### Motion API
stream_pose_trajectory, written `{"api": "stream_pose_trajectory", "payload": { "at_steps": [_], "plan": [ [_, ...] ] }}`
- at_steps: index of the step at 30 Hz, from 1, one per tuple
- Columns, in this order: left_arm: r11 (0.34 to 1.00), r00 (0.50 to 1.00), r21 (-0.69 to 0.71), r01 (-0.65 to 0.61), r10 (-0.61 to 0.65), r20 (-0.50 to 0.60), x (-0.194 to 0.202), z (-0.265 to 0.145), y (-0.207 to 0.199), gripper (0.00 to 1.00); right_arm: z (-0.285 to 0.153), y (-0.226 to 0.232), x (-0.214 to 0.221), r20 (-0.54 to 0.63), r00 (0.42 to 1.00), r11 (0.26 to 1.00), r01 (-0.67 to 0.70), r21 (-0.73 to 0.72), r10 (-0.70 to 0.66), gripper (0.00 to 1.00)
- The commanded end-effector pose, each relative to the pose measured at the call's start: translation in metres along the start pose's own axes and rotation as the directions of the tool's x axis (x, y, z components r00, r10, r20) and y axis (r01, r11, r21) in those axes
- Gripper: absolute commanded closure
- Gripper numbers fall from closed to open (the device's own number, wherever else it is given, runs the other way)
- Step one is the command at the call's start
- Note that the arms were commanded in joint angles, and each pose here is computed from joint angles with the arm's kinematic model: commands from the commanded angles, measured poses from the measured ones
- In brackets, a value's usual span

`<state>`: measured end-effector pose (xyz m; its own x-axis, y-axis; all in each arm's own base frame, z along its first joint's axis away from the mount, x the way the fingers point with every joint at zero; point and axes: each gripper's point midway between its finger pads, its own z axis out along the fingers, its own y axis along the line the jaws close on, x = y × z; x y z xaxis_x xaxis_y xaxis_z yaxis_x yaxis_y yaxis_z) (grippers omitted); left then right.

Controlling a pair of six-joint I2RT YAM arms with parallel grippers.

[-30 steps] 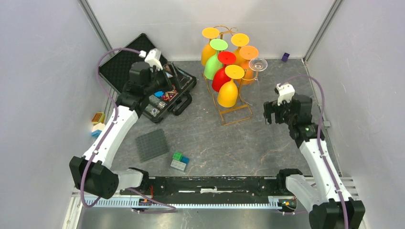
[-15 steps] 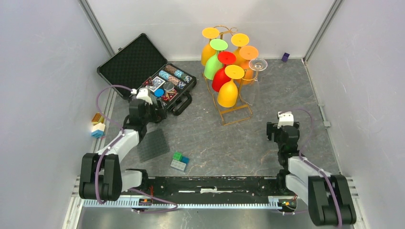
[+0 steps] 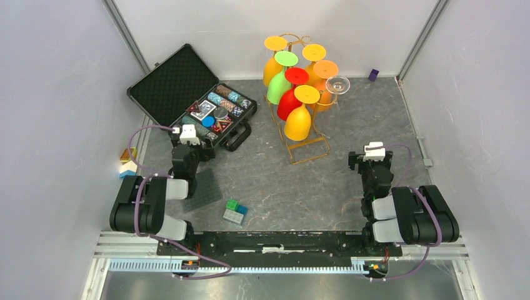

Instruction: Place the wine glass upside down on the wine glass rack

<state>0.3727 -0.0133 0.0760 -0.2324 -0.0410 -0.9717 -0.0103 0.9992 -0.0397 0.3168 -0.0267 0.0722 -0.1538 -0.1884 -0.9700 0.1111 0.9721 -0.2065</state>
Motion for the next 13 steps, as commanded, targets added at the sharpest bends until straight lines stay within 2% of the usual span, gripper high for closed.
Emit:
{"api": "stream_pose_trajectory", "payload": {
  "at_steps": [1, 13],
  "plan": [
    [0.999, 0.997, -0.024, -0.029, 0.030, 0.068, -0.015, 0.005, 0.007, 0.00, -0.019, 0.000, -0.011, 0.097, 0.995, 1.000, 0.016, -0.017, -0.014, 0.02],
    [0.998, 0.995, 0.031, -0.049, 0.046, 0.086, -0.015, 0.001, -0.003, 0.00, -0.018, 0.003, -0.011, 0.095, 0.995, 0.999, 0.021, -0.030, -0.018, 0.02]
  ]
}}
